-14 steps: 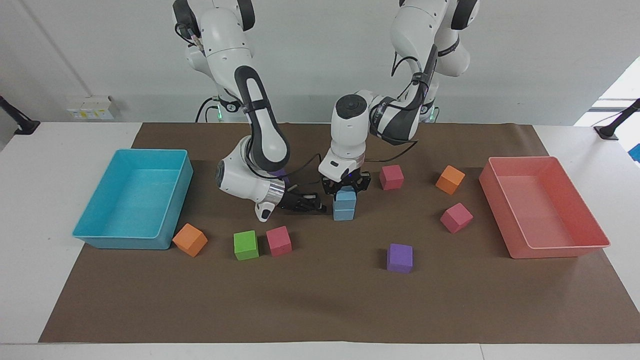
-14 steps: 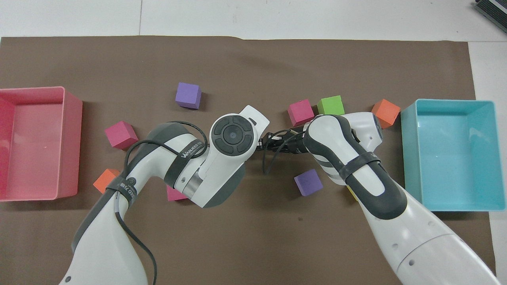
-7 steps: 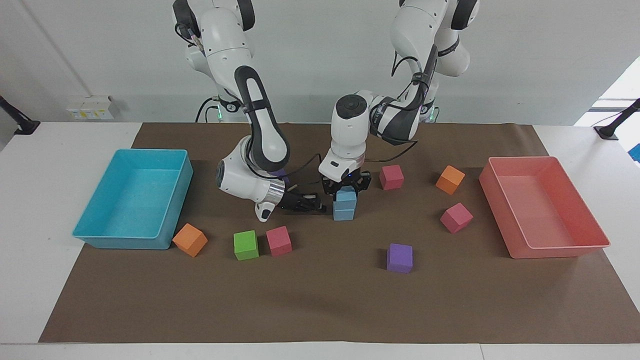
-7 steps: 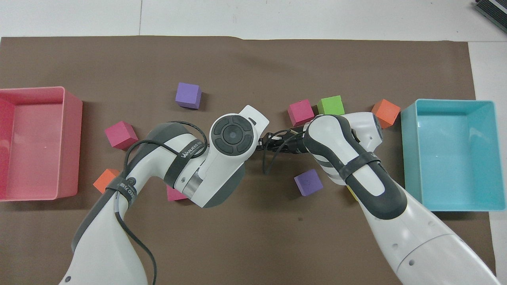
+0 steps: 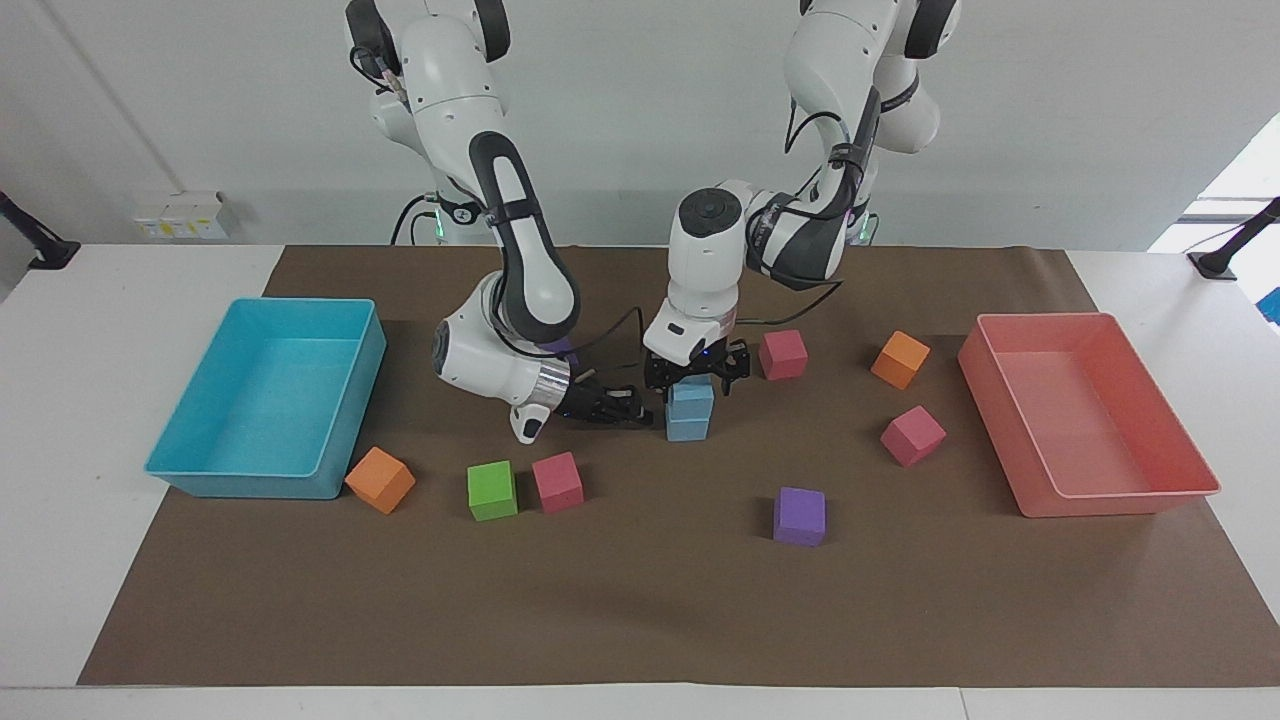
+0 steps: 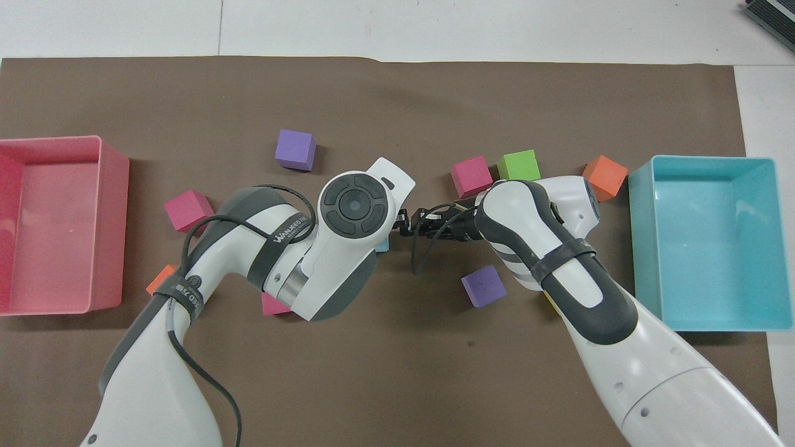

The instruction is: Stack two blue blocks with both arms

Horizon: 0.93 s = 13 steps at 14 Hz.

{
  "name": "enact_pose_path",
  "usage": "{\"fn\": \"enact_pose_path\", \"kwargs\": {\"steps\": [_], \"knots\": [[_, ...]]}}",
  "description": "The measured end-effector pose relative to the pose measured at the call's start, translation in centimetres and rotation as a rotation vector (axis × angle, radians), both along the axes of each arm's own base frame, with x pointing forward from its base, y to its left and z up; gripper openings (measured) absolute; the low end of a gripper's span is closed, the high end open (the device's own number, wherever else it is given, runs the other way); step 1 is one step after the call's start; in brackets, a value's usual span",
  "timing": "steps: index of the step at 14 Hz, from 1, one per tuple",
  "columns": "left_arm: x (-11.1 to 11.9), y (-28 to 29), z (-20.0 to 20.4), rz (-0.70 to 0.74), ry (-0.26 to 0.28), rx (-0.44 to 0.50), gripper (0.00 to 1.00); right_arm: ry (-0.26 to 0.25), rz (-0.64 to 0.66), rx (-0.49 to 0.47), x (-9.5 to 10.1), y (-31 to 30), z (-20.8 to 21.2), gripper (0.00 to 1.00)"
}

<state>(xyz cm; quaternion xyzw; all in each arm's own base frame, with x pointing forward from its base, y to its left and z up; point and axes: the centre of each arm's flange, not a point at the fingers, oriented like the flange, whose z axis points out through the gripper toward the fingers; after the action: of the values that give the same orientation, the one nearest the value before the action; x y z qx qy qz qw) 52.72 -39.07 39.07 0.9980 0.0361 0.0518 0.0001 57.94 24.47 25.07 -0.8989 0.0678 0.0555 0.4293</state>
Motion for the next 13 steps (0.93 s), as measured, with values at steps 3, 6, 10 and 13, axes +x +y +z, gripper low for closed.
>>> {"fn": "enact_pose_path", "kwargs": {"steps": [3, 6, 10, 13], "knots": [[1.2, 3.9, 3.9, -0.007, -0.009, 0.004, 1.00, -0.006, 0.004, -0.003, -0.1, 0.3, 0.0, 0.01], [0.7, 9.1, 6.8, -0.070, -0.016, 0.012, 1.00, -0.040, 0.023, -0.003, 0.2, 0.2, 0.5, 0.01], [-1.7, 16.8, 8.8, -0.163, -0.009, 0.031, 1.00, -0.099, 0.063, -0.036, 0.9, -0.5, 2.6, 0.01], [-2.1, 22.1, 9.4, -0.222, -0.002, 0.046, 1.00, -0.160, 0.100, -0.093, 1.4, -1.4, 4.6, 0.01]]}}
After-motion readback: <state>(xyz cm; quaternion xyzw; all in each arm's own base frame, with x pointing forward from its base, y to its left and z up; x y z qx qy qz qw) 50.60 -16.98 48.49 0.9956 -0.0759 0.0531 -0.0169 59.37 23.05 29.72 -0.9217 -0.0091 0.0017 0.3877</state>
